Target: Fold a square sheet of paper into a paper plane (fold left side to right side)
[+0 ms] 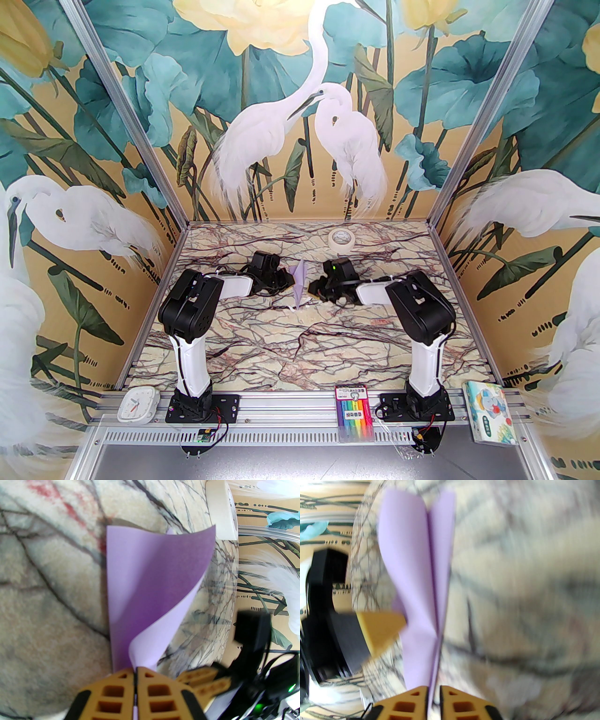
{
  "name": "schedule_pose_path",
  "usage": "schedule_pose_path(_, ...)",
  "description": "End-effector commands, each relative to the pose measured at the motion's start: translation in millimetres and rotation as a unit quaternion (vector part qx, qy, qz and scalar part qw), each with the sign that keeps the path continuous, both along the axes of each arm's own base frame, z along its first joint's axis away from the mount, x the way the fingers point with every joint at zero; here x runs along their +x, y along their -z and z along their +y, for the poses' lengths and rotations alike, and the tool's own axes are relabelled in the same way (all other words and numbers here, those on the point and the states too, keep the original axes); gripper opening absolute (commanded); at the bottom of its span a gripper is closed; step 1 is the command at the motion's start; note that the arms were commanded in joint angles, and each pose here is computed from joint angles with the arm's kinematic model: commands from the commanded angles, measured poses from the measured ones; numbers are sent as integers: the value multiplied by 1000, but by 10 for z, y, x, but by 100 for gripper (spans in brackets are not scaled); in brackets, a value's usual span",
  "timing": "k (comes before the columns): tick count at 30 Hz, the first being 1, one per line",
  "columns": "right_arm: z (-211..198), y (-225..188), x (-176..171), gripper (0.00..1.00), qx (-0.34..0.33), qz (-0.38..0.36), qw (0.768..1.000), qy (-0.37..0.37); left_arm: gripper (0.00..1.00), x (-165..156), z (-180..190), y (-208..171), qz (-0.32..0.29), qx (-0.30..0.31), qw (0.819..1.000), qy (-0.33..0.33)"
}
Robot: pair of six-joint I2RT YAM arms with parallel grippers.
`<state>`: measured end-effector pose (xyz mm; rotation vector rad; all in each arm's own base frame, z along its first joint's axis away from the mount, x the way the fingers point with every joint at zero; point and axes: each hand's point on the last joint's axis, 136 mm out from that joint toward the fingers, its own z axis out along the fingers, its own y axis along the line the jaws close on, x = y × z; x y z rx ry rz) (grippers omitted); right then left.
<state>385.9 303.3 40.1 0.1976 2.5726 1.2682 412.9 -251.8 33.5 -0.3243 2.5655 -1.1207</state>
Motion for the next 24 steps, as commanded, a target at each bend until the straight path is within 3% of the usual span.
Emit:
schedule_pose_path(1, -120, 212, 153, 10, -51, 17, 998, 16, 7, 27, -25, -56, -4, -5, 1000, 14)
schedule_pose_path(12, -117, 274, 633, 7, -76, 14, 997, 25, 7, 34, -49, -47, 0, -5, 1000, 22)
schedule_pose_path(24, 20, 338, 722, 10, -68, 13, 998, -3, 7, 33, -81, -6, 4, -6, 999, 34)
